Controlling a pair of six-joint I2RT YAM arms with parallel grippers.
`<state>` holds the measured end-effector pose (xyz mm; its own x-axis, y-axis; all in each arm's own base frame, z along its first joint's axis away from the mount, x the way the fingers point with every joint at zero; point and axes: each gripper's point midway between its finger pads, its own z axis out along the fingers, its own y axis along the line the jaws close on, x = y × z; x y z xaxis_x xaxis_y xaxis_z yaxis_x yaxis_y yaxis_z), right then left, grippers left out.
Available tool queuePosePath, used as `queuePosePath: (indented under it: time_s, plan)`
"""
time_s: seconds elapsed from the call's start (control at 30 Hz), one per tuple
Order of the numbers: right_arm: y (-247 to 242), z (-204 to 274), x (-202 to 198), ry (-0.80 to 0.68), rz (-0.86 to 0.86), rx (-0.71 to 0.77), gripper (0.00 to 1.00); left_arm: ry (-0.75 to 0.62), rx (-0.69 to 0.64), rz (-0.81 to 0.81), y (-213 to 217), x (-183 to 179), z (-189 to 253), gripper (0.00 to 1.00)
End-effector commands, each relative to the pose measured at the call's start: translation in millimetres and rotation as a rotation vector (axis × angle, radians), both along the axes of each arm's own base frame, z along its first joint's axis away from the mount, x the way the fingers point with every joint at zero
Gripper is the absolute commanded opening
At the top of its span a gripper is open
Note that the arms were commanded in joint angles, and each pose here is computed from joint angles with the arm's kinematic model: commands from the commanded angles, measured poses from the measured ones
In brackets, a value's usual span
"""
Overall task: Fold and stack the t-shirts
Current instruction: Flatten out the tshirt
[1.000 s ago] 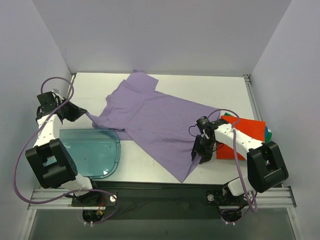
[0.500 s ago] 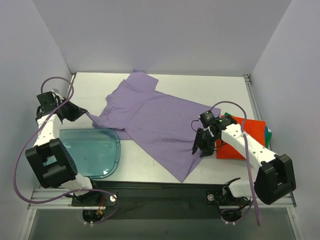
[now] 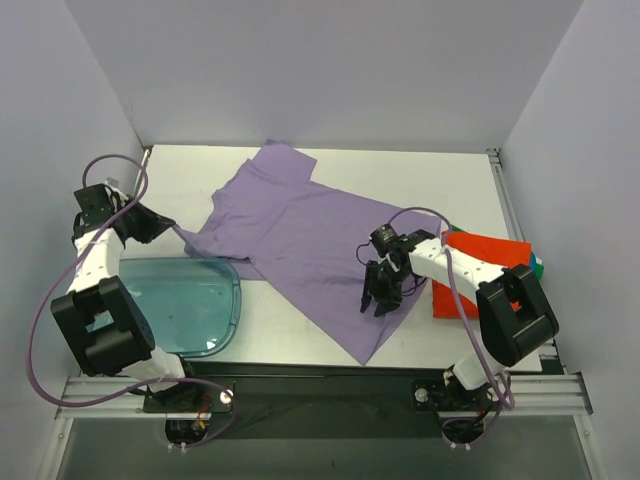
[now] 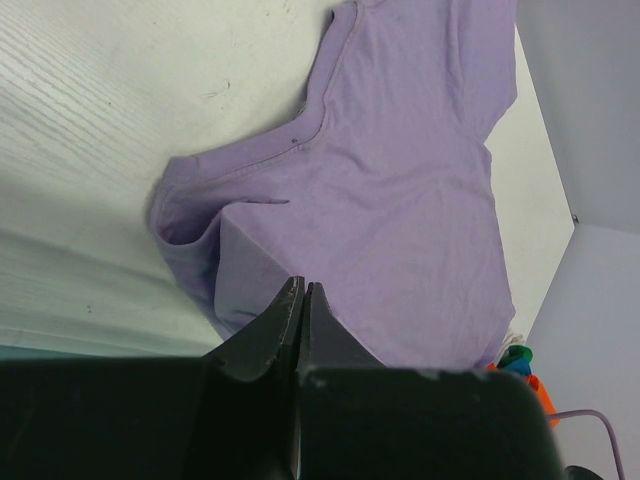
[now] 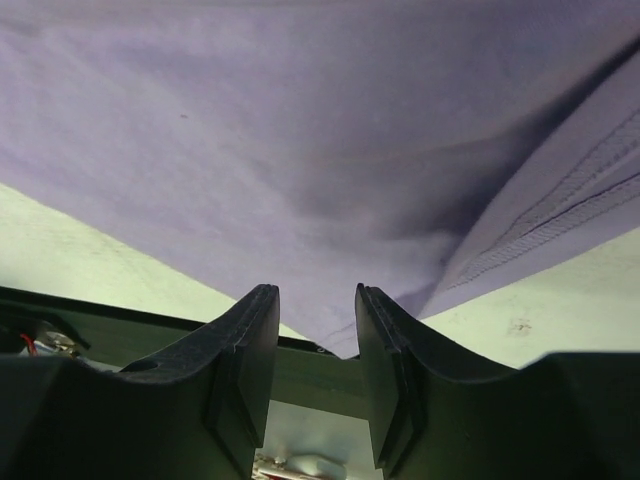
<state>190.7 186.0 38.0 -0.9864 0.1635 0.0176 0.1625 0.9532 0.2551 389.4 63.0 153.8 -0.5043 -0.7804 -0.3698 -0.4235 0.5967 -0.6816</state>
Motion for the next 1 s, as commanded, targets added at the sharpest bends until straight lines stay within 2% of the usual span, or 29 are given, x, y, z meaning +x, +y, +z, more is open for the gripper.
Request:
queuePosePath:
  time_s: [0.0, 0.23, 0.4, 0.67, 0.97]
  plan:
    - [-13, -9, -14, 0.034, -0.024, -0.051, 0.37, -0.054, 0.019, -0.021, 2, 7, 7, 0.00]
    - [-41, -27, -26, 0.092, -0.090, -0.174, 0.36, -0.032, 0.052, 0.000, 10, 4, 0, 0.00]
    - [-48, -32, -25, 0.112, -0.094, -0.208, 0.36, -0.036, 0.051, 0.030, 23, 12, -4, 0.00]
    - [-31, -38, 3, 0.123, -0.067, -0.207, 0.36, -0.044, 0.074, 0.101, 59, 31, -2, 0.00]
    - [-21, -50, 24, 0.157, -0.042, -0.226, 0.35, -0.017, 0.071, 0.160, 88, 24, -11, 0.00]
